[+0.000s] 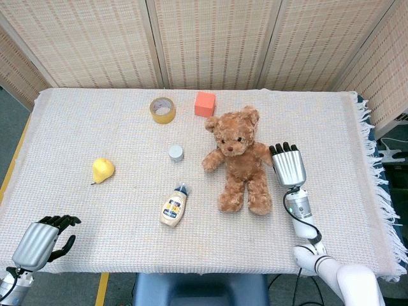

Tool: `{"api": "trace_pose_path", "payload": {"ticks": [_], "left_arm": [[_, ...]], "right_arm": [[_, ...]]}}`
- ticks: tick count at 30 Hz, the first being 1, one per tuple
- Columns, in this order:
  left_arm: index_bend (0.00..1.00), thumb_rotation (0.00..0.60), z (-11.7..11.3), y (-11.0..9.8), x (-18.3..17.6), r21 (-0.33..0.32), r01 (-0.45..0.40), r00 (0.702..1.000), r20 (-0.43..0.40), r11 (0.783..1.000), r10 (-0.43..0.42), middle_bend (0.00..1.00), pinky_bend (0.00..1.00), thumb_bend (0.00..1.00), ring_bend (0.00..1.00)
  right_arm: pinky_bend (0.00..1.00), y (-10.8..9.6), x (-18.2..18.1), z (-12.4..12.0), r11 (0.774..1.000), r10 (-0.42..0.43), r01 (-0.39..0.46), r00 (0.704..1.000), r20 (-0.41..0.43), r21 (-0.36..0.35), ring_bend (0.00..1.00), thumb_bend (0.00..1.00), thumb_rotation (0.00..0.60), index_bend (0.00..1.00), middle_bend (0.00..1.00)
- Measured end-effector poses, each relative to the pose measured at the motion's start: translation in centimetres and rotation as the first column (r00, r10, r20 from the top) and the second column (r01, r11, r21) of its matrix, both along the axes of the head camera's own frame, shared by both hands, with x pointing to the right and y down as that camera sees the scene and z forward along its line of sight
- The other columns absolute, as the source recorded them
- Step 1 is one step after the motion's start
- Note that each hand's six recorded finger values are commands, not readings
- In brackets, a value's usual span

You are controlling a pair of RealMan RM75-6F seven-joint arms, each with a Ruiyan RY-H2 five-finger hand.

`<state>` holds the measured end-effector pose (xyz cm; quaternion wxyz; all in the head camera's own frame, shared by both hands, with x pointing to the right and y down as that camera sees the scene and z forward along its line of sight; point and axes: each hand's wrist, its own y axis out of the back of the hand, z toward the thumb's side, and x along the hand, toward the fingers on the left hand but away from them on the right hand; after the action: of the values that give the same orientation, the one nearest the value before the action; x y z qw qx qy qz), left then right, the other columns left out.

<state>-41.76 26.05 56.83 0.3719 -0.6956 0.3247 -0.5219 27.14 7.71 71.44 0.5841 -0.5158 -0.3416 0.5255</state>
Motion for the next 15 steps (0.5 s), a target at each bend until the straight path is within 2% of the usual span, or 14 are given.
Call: {"api": "trace_pose_path", "payload": {"ticks": [5,15], "left_arm": [[0.37,0.600,0.0,0.0,0.0,0.000,-0.001,1.000,0.003,1.000,0.001,0.42,0.49,0.43,0.45],[0.37,0.600,0.0,0.0,0.0,-0.001,0.001,1.000,0.000,1.000,-0.001,0.42,0.49,0.43,0.45]], "right_arm": [[0.64,0.0,0.2,0.1,1.000,-0.007,0.007,1.000,-0.024,0.006,0.46,0.21,0.600,0.56,0.54],[0.64,-1.0,0.0,-0.7,0.999,0.001,-0.001,1.000,-0.011,0.048,0.46,0.21,0.600,0.56,0.54]]}}
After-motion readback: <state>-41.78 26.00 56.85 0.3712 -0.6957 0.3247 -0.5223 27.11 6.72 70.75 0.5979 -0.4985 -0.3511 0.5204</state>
